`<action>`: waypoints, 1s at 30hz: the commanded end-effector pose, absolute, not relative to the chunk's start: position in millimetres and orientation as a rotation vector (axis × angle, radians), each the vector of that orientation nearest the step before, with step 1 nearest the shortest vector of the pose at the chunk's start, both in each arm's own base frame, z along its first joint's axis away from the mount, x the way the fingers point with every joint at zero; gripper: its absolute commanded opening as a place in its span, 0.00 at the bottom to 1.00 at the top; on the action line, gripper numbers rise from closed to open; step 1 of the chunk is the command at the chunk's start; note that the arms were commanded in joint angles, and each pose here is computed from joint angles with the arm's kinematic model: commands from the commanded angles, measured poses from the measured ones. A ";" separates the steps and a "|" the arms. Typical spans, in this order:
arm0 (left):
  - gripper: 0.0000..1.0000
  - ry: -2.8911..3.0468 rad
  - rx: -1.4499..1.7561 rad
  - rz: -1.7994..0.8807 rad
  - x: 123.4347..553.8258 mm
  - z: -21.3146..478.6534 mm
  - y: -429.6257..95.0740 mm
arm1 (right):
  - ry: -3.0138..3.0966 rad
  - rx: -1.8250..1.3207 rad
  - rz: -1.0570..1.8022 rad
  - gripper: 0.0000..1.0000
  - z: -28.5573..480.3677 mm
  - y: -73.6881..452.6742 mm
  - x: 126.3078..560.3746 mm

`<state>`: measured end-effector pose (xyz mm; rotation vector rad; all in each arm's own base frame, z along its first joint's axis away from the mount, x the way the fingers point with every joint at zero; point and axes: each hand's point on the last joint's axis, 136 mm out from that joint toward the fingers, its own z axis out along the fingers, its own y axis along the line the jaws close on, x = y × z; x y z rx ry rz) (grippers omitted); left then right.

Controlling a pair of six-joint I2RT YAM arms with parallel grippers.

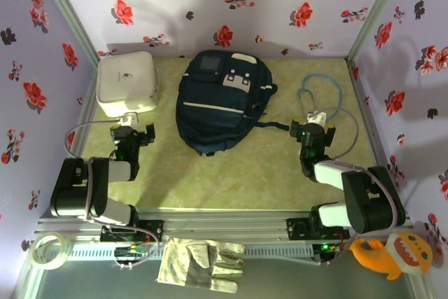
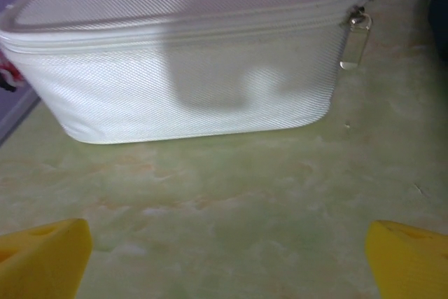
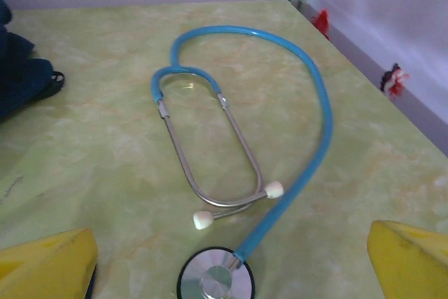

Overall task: Pack the student bag
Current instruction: Reset both arms

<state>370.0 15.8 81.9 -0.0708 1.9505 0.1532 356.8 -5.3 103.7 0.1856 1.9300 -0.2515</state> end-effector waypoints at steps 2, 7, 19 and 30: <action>1.00 1.858 -0.043 0.111 389.5 99.9 14.4 | 1.849 0.117 -0.228 0.99 121.3 0.1 370.6; 1.00 1.871 -0.075 0.104 391.4 98.3 20.3 | 1.838 0.144 -0.230 0.99 109.8 -8.3 379.0; 1.00 1.914 -0.063 0.110 397.0 94.7 19.6 | 1.869 0.200 -0.174 0.99 92.3 -19.1 387.1; 1.00 1.923 -0.060 0.109 398.2 93.8 18.5 | 1.900 0.290 -0.174 0.99 89.2 -34.7 390.1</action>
